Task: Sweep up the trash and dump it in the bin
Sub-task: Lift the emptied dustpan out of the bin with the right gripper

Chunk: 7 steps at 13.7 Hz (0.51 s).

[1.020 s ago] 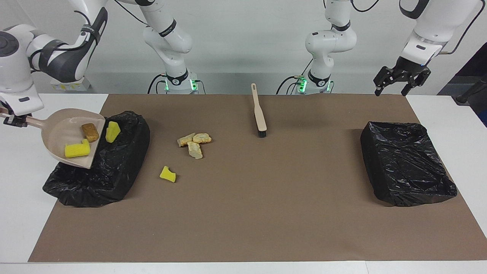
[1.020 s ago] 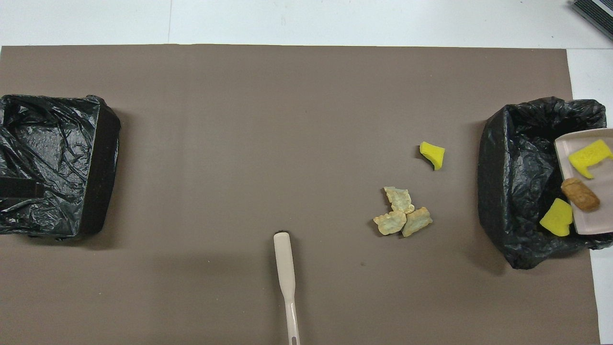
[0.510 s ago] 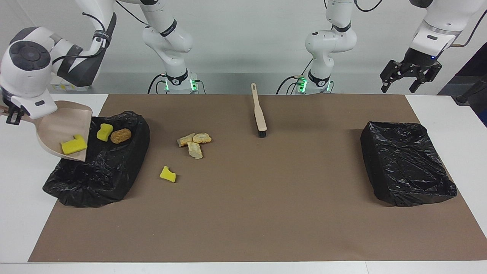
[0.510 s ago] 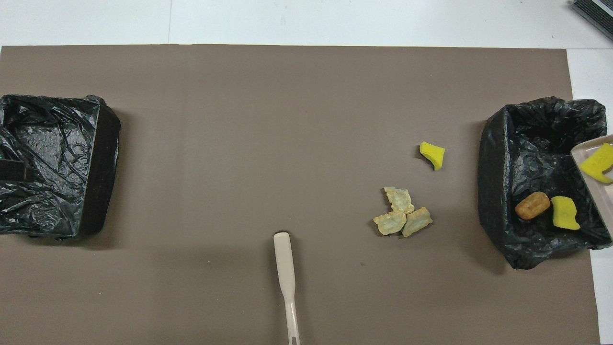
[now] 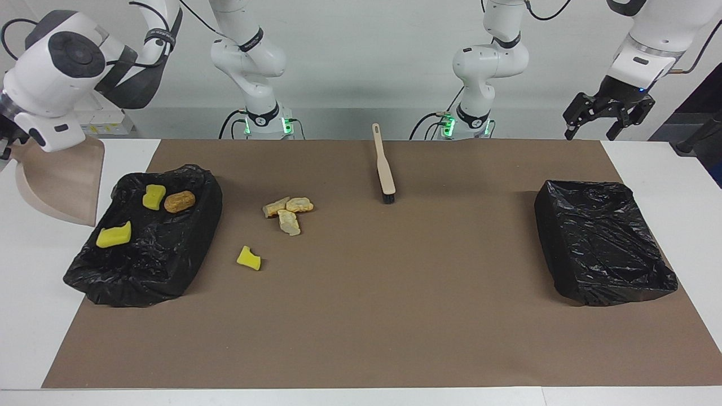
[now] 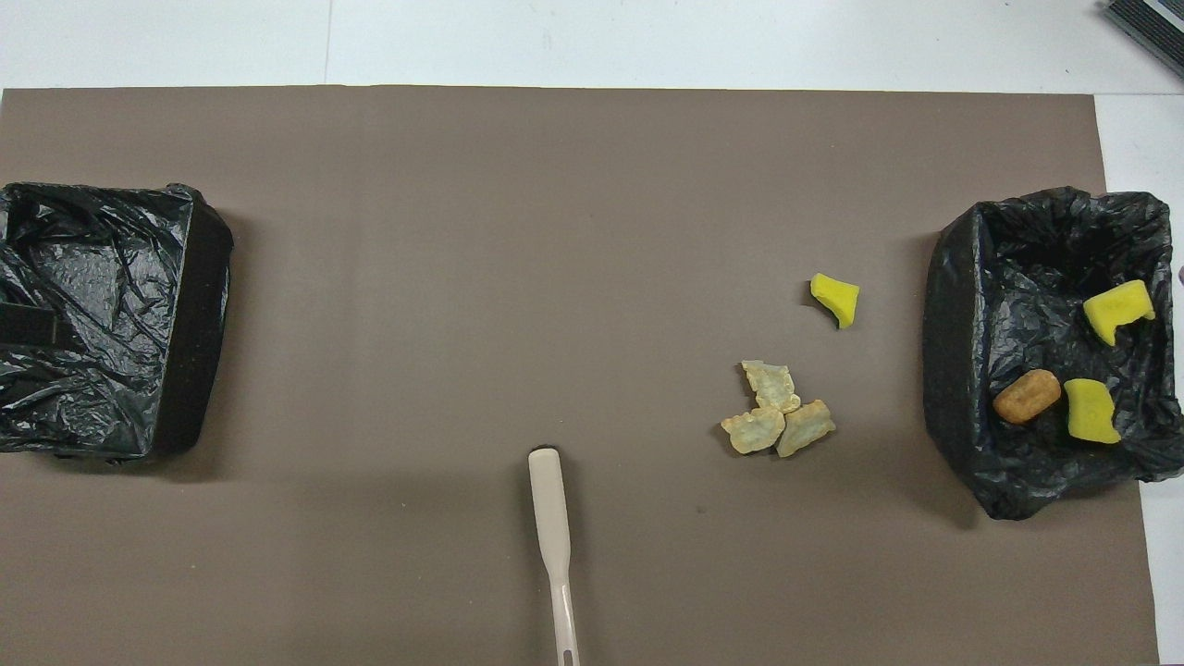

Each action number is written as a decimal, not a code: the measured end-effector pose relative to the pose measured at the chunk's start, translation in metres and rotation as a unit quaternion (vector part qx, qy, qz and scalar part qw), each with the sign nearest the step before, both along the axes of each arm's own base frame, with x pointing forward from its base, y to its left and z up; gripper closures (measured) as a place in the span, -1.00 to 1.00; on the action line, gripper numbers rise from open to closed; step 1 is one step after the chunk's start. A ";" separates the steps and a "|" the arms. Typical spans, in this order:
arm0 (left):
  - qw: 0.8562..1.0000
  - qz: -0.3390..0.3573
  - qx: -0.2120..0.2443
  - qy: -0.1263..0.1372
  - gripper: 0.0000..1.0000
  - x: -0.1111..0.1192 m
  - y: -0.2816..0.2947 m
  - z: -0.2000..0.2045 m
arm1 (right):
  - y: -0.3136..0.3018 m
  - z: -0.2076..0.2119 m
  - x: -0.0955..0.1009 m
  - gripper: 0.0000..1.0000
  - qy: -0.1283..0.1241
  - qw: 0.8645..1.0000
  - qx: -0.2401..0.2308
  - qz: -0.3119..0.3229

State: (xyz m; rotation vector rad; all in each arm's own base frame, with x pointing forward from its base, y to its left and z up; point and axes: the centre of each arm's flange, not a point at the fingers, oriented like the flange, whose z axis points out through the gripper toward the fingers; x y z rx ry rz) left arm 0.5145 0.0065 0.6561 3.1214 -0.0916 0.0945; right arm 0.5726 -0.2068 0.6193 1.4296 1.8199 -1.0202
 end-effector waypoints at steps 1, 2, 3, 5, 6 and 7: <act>1.000 0.000 0.000 0.000 -1.00 0.000 0.000 0.000 | 0.003 0.001 -0.001 0.35 0.000 1.000 -0.001 0.003; 1.000 0.000 0.000 0.000 -1.00 0.000 0.000 0.000 | 0.005 0.000 -0.001 0.35 0.001 1.000 -0.001 0.004; 1.000 0.000 0.000 0.000 -1.00 0.000 0.000 0.000 | 0.005 -0.003 -0.002 0.35 0.003 1.000 0.000 0.003; 1.000 0.000 0.000 0.000 -1.00 0.000 0.000 0.000 | 0.007 -0.009 -0.004 0.35 -0.001 1.000 0.003 -0.002; 1.000 0.000 0.000 0.000 -1.00 0.000 0.000 0.000 | 0.011 -0.013 -0.004 0.35 -0.006 1.000 0.010 -0.004; 1.000 0.000 0.000 0.000 -1.00 0.000 0.000 0.000 | 0.016 -0.016 -0.003 0.35 -0.012 1.000 0.022 -0.007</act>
